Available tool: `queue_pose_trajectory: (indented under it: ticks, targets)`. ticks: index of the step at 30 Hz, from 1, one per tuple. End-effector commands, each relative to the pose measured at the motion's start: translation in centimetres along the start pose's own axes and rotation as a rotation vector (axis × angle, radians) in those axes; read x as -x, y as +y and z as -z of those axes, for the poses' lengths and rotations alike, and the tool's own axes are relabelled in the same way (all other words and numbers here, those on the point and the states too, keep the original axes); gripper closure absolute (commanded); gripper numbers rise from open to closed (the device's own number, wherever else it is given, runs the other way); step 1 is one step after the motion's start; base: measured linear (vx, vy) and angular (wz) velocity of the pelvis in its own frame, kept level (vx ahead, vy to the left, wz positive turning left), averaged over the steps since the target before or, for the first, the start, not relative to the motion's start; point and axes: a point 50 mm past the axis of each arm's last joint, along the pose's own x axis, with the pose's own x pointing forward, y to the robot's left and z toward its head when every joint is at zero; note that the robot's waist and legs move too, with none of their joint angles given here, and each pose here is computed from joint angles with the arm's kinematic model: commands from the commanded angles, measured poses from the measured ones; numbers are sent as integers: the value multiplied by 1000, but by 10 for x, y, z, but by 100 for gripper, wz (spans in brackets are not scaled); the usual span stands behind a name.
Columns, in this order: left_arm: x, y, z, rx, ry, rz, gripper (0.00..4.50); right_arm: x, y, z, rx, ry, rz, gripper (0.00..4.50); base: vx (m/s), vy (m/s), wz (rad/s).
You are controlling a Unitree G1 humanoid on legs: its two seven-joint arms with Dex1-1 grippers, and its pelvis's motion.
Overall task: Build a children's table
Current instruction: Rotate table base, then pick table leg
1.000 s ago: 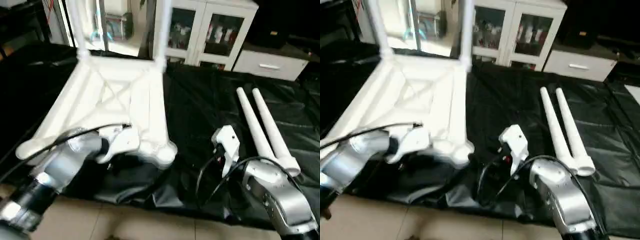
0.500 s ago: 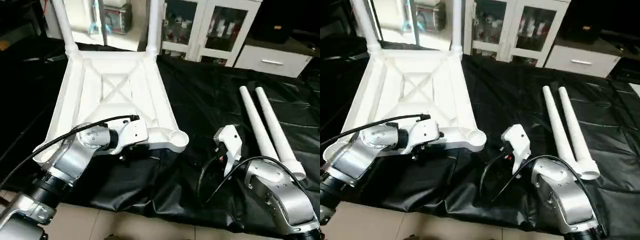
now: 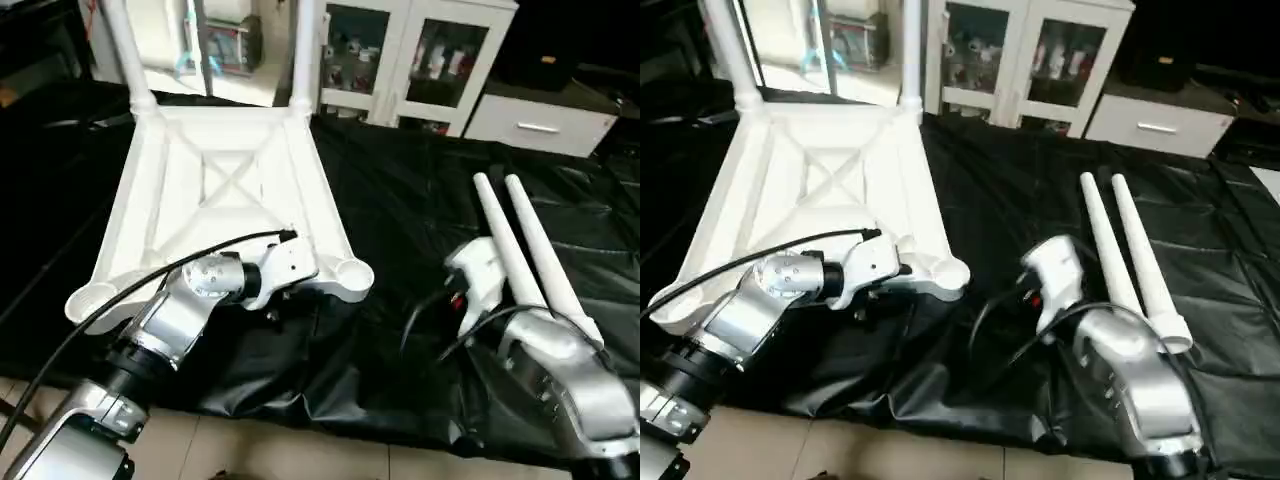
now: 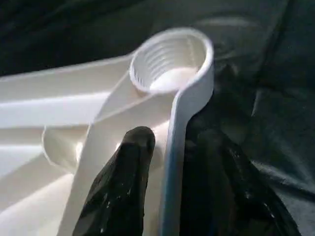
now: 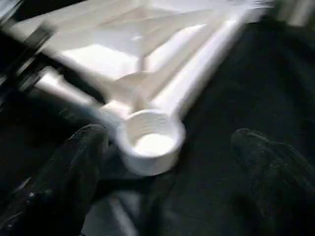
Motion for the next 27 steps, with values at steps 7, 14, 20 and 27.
queue_pose_trajectory:
  ticks: [7, 14, 20, 27]
  targets:
    - [36, 2, -41, 157, -307, 87, 271, 6, -31, -19, -174, -82, 227, 17, 0, 0, 0]
    - [36, 3, -60, 235, -411, -61, 270, 8, -87, -18, -116, 136, 594, 9, 0, 0, 0]
    - [35, -15, -63, 241, -379, 38, 270, 6, -108, -15, -113, 322, 710, 9, 0, 0, 0]
    - [40, -41, -65, 229, -337, 223, 270, 8, -121, 7, -190, 480, 747, 9, 0, 0, 0]
